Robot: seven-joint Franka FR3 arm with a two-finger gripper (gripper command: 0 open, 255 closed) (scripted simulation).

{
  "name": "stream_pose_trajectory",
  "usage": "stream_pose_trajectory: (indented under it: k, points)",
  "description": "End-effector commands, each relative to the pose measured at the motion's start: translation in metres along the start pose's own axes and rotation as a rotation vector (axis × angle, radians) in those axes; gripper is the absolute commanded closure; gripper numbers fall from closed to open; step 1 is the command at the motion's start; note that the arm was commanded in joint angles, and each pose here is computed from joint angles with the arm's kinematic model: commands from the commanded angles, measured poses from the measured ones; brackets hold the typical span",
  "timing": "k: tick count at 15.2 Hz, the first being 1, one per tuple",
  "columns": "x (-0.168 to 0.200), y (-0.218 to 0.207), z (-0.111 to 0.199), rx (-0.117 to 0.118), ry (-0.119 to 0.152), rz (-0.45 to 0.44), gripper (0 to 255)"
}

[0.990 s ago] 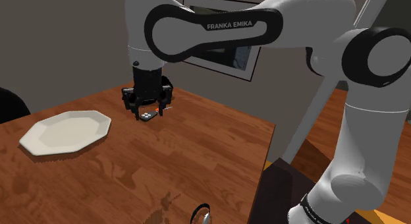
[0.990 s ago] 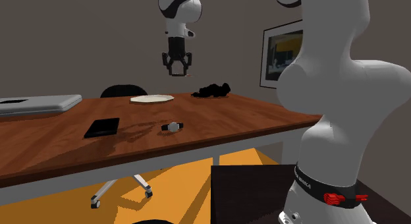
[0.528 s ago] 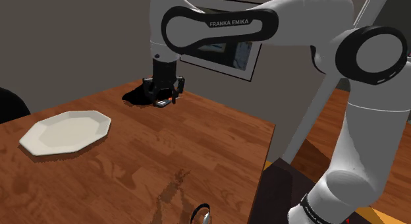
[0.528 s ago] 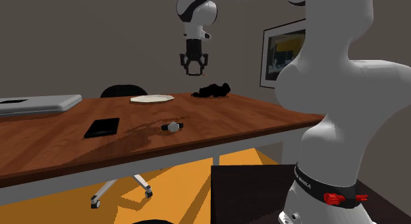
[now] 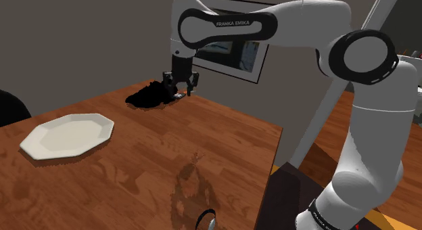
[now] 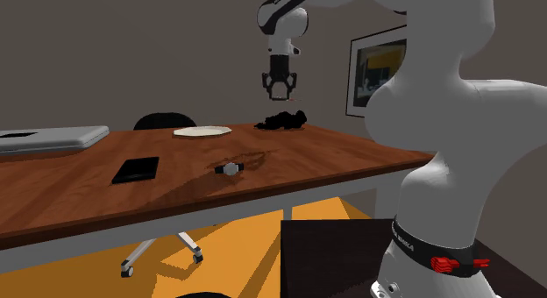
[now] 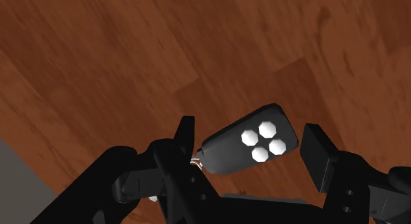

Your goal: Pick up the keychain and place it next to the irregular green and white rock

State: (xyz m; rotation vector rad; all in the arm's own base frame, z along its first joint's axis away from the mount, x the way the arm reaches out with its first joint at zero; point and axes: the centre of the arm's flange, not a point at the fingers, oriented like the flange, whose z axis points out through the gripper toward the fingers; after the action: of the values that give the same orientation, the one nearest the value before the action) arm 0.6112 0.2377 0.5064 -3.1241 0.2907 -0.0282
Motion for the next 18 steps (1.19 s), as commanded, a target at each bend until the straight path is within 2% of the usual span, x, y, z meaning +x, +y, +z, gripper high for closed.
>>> stream_pose_trajectory:
  k: [1,14,18]
  points:
    - [0.017,0.02,0.0,0.0,0.0,-0.001,255]
    - [0.138,0.142,0.001,0.0,0.0,-0.001,255]
    - [0.143,0.148,0.017,0.0,0.0,-0.001,255]
